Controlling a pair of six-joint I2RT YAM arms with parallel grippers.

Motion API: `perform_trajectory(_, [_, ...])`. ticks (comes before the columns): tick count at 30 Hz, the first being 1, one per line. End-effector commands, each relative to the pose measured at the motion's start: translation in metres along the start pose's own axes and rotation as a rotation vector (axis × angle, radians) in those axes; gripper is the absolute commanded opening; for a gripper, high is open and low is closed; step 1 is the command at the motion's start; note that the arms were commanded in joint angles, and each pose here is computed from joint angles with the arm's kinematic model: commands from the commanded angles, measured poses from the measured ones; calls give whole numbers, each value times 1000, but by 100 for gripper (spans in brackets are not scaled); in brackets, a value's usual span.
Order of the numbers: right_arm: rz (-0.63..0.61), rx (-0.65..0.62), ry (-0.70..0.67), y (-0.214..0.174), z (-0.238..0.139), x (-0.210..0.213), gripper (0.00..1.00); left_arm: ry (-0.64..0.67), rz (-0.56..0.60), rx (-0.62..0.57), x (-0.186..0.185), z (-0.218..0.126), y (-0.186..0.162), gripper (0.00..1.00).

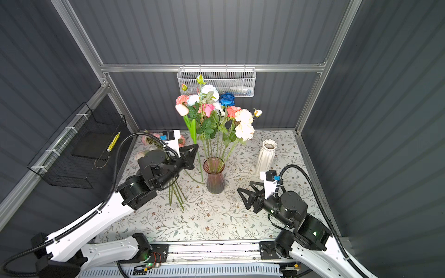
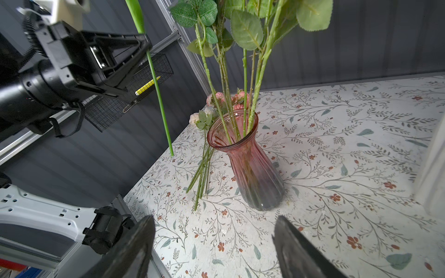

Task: Arrange the flowers into the vase
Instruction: 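Lift the pink tulip and carry it over the pink vase with left, then lower the pink tulip into the pink vase and open the left gripper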

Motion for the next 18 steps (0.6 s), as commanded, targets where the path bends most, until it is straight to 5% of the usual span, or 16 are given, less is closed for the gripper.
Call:
perform_trajectory(1, [-13,-31,11,11,-5,5,79,-64,202,-212,-39,-2,39,0])
perform_trajectory(9, [-14,-35,4,14,-6,5,79,-49,376,-281,-57,28,7,0])
perform_trajectory(18, [-18,-34,28,20,-10,11,79,86,384,-245,-20,57,-34,0])
Point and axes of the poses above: each gripper's point midway between its finger pads, its own z axis out along the fingers, its own x axis along the line the jaws close on, y = z × x, the point moved 4 cm from there along -z, back along the fingers, and after that the axes turned 2 degrees about -z, right-handed, at the moved point
